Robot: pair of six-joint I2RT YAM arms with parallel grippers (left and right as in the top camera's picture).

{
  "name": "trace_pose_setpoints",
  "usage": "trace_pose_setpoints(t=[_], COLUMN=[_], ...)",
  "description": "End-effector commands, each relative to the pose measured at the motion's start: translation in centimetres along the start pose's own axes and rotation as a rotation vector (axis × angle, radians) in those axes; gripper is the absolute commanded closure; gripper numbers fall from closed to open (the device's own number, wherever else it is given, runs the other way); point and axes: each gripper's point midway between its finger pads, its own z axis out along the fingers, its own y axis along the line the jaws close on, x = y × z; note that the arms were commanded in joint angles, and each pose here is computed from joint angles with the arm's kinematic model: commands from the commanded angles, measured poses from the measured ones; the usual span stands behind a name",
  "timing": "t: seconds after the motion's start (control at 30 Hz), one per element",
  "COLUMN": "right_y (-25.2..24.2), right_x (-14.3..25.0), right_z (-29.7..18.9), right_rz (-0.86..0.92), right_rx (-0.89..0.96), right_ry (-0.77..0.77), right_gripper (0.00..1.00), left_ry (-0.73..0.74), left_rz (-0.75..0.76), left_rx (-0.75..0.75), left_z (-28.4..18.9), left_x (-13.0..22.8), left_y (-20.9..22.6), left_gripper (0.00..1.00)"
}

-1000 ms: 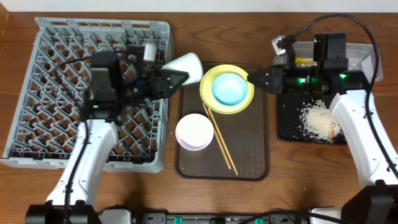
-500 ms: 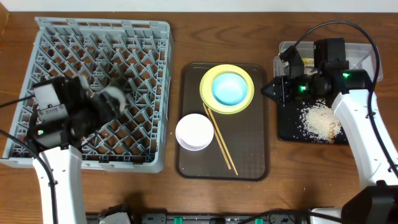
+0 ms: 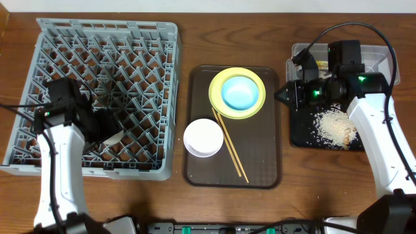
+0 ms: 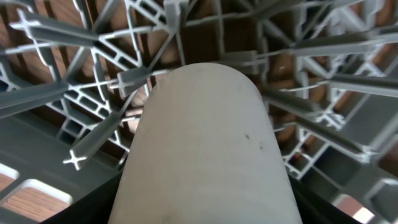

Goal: Sort waste into correct bins and load items into the dishwasher
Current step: 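Lower the white cup into the rack and open the left gripper, then reach the left gripper to the white-pink bowl and grasp its rim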

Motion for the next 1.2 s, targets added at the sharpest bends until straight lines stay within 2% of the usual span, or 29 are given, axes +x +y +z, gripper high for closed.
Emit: trace_pose_setpoints(t=[0.0, 0.13, 0.17, 0.23, 0.3, 0.5, 0.57, 0.63, 0.67, 0.77, 0.83, 0.97, 1.17], right_y=[0.6, 0.6, 0.6, 0.6, 0.6, -1.1, -1.4, -1.0, -0.9, -0.4, -0.2, -1.0, -5.5], right_x=[-0.9, -0.8, -0.8, -0.8, -0.8, -0.7, -0.7, -0.6, -0.5, -0.4, -0.4, -0.4, 0.6], right_z=[-1.2, -1.2, -1.2, -1.2, -1.3, -3.0, -4.0, -5.2, -5.5, -6.6, -7.2, -7.7, -9.5], right_rz=[-0.041, -0.039, -0.038, -0.038, -0.040, -0.049, -0.055, -0.061, -0.062, -0.067, -0.075, -0.064, 0.152], right_rx=[0.003, 0.003, 0.003, 0.003, 0.007, 0.159, 0.204, 0.215, 0.216, 0.221, 0.231, 0.288, 0.539], right_ry=[-0.041, -0.037, -0.036, -0.036, -0.038, -0.061, -0.079, -0.103, -0.108, -0.130, -0.145, -0.153, -0.164], right_gripper=[0.74, 0.74, 0.74, 0.73, 0.71, 0.67, 0.57, 0.43, 0.38, 0.21, 0.01, 0.01, 0.01], left_ry=[0.032, 0.077, 0.084, 0.091, 0.075, -0.036, -0.081, -0.130, -0.141, -0.176, -0.174, -0.134, -0.017], left_rz=[0.009, 0.006, 0.006, 0.005, 0.007, 0.034, 0.069, 0.134, 0.154, 0.283, 0.361, 0.505, 0.730], left_rx=[-0.037, -0.048, -0.050, -0.052, -0.047, 0.021, 0.075, 0.123, 0.132, 0.194, 0.231, 0.298, 0.323], left_z=[0.8, 2.0, 2.2, 2.4, 2.2, -0.8, -2.4, -4.0, -4.3, -5.4, -5.5, -4.9, -2.0], left_x=[-0.2, 0.1, 0.1, 0.2, -0.1, -1.5, -1.6, -1.4, -1.3, 0.0, 1.4, 5.1, 11.5], left_y=[0.6, 0.8, 0.8, 0.9, 0.8, -1.0, -2.6, -4.9, -5.5, -9.4, -11.9, -17.1, -22.4], left_gripper=[0.43, 0.33, 0.29, 0.14, 0.09, 0.04, 0.02, 0.01, 0.01, 0.00, 0.01, 0.01, 0.02])
